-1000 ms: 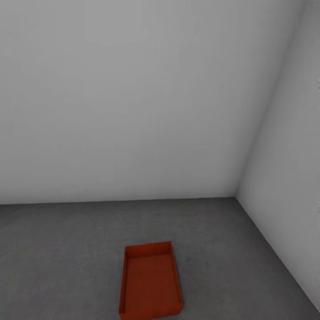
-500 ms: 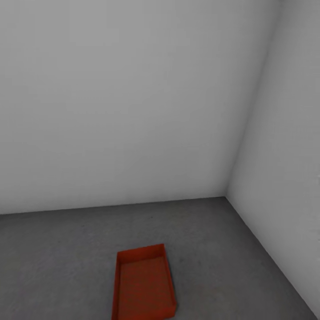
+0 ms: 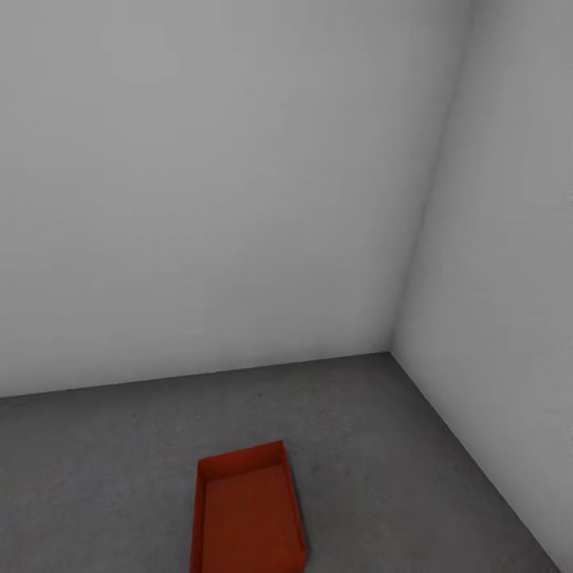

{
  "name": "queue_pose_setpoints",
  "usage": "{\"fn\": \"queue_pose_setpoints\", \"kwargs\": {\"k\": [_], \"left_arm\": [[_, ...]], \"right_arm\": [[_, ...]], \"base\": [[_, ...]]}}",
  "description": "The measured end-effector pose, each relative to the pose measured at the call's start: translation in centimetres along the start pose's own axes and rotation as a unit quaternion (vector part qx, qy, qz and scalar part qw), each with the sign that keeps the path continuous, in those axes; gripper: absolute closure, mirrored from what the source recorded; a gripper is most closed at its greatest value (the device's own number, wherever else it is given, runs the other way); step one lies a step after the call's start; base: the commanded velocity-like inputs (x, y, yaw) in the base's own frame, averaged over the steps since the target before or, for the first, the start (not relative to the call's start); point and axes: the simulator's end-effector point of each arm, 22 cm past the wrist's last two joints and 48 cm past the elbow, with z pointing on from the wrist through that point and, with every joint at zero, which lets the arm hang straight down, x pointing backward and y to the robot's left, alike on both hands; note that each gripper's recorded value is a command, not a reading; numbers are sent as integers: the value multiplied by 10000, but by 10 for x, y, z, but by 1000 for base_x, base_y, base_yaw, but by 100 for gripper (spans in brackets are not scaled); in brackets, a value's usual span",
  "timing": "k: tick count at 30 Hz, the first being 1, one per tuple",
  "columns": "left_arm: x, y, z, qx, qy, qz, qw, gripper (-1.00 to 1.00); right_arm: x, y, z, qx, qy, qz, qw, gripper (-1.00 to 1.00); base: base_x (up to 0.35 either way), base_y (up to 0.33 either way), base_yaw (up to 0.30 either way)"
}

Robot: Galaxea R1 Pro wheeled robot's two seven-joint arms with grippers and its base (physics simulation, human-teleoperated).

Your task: Move the two storage containers from the living room to the garage. In the garage, place one container on the floor and stack the other container on top of it (either order is fine).

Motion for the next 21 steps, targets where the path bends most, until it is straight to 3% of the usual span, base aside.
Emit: {"fn": "queue_pose_setpoints", "kwargs": {"k": [12, 21], "left_arm": [[-1, -1, -1, 12, -26, 3, 10000, -100], [25, -2, -2, 25, 179, 3, 9998, -100]], "right_arm": [[-2, -3, -1, 59, -34, -5, 10000, -100], [10, -2, -2, 60, 36, 5, 10000, -100]], "base": [[0, 0, -89], [0, 0, -20]]}}
